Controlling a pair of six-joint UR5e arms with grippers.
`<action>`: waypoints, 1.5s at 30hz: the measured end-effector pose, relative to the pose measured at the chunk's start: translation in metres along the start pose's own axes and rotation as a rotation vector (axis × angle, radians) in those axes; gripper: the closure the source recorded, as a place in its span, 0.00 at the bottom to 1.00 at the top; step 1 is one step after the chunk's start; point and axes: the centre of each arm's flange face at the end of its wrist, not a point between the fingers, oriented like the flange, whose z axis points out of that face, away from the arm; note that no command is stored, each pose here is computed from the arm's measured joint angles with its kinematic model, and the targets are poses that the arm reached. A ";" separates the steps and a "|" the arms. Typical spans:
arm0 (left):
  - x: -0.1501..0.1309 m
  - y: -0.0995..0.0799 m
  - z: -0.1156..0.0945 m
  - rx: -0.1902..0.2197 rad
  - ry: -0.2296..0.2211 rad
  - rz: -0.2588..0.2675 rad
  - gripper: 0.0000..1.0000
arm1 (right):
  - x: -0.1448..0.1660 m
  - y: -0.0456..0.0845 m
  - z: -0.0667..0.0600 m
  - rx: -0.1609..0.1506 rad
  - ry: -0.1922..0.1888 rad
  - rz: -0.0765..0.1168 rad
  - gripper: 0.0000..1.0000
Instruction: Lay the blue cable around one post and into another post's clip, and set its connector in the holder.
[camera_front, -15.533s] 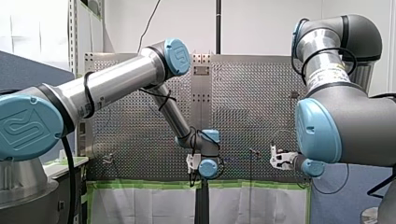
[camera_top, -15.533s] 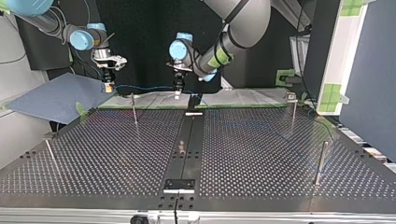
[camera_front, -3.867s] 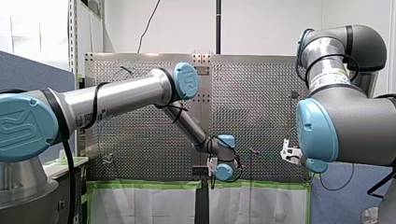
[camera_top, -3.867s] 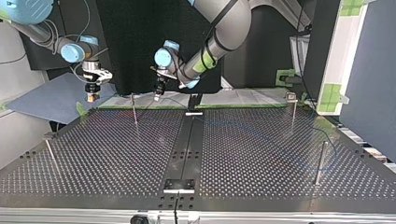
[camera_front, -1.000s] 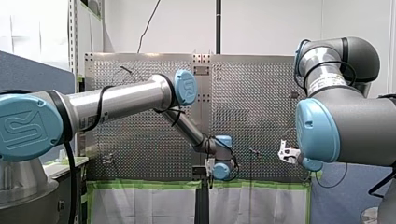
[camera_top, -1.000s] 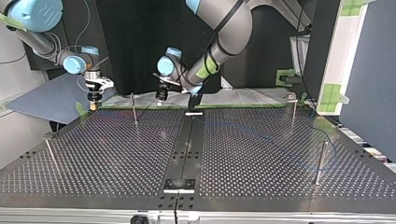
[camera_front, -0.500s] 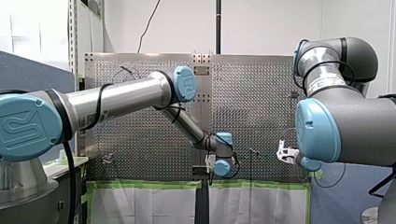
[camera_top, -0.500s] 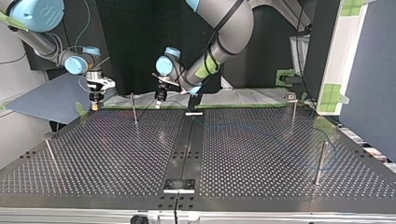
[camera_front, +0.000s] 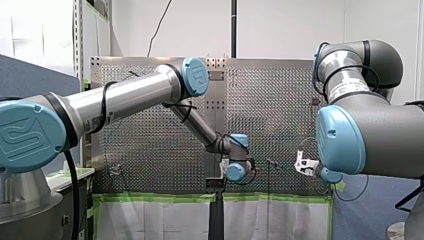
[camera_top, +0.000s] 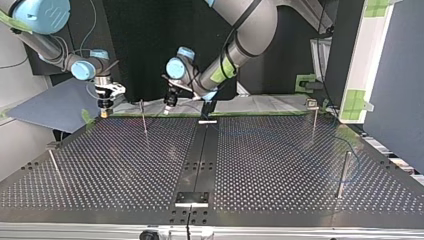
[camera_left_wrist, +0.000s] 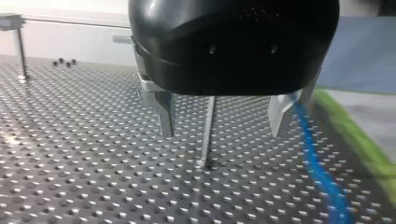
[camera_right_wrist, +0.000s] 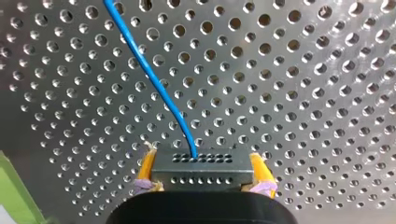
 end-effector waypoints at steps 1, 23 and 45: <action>0.003 0.002 -0.003 -0.002 0.014 0.008 0.00 | 0.000 -0.001 0.000 0.001 -0.002 0.000 1.00; 0.016 0.002 -0.031 -0.043 0.119 0.109 0.00 | -0.003 -0.012 -0.001 0.012 -0.014 -0.007 1.00; -0.019 -0.026 -0.100 0.097 0.184 0.155 0.00 | -0.003 -0.014 -0.001 0.015 -0.015 0.002 1.00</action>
